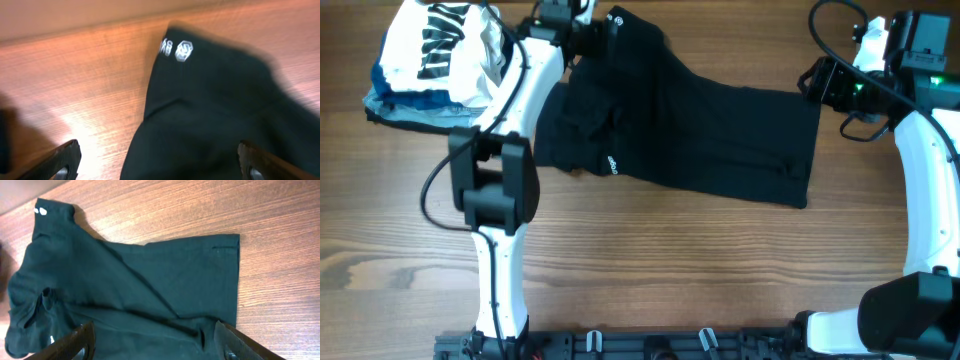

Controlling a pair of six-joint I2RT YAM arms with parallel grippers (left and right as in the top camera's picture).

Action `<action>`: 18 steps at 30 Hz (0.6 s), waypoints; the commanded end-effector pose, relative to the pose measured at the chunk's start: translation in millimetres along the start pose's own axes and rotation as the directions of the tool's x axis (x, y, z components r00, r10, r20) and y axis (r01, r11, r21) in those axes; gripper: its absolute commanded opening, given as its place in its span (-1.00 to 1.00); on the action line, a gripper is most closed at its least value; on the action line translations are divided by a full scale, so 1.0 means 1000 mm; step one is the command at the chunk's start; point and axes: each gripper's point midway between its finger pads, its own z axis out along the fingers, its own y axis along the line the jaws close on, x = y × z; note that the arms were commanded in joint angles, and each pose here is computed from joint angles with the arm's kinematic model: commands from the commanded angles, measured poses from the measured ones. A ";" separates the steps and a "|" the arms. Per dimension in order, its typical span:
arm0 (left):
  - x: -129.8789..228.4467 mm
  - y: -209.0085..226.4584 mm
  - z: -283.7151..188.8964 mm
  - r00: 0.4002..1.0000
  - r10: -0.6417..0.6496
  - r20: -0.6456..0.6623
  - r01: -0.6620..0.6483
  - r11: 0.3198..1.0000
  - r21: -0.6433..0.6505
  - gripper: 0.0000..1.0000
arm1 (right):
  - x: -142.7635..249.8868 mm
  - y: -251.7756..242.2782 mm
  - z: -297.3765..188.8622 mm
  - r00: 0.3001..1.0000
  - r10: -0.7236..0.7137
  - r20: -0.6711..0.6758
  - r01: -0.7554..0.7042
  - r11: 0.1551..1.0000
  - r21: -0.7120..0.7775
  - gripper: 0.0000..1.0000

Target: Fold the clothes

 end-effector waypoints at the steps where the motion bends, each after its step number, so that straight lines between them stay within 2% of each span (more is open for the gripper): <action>1: 0.001 -0.006 0.015 0.998 0.062 0.005 -0.062 0.998 0.029 1.00 | -0.002 0.001 -0.003 1.000 -0.030 -0.003 0.030 0.999 -0.011 0.54; 4: 0.027 -0.006 0.026 0.995 0.059 -0.082 -0.057 0.998 0.032 1.00 | -0.002 0.000 -0.003 1.000 -0.029 -0.003 0.029 1.000 -0.004 0.55; 7: 0.068 -0.005 0.037 0.974 0.056 -0.221 -0.049 0.998 0.037 1.00 | -0.002 0.000 -0.003 1.000 -0.028 -0.004 0.028 1.000 -0.004 0.56; 11: 0.112 -0.005 0.047 0.932 0.052 -0.359 -0.039 0.998 0.043 0.99 | 0.000 0.000 -0.003 1.000 -0.027 -0.011 0.027 1.000 -0.003 0.58; 16: 0.144 -0.004 0.034 0.871 0.045 -0.489 -0.029 0.999 0.039 1.00 | 0.003 -0.001 -0.003 0.999 -0.023 -0.024 0.023 1.000 -0.001 0.61; 18: 0.161 -0.004 0.023 0.828 0.042 -0.558 -0.024 0.999 0.041 1.00 | 0.004 -0.001 -0.003 0.999 -0.023 -0.026 0.023 1.000 -0.001 0.61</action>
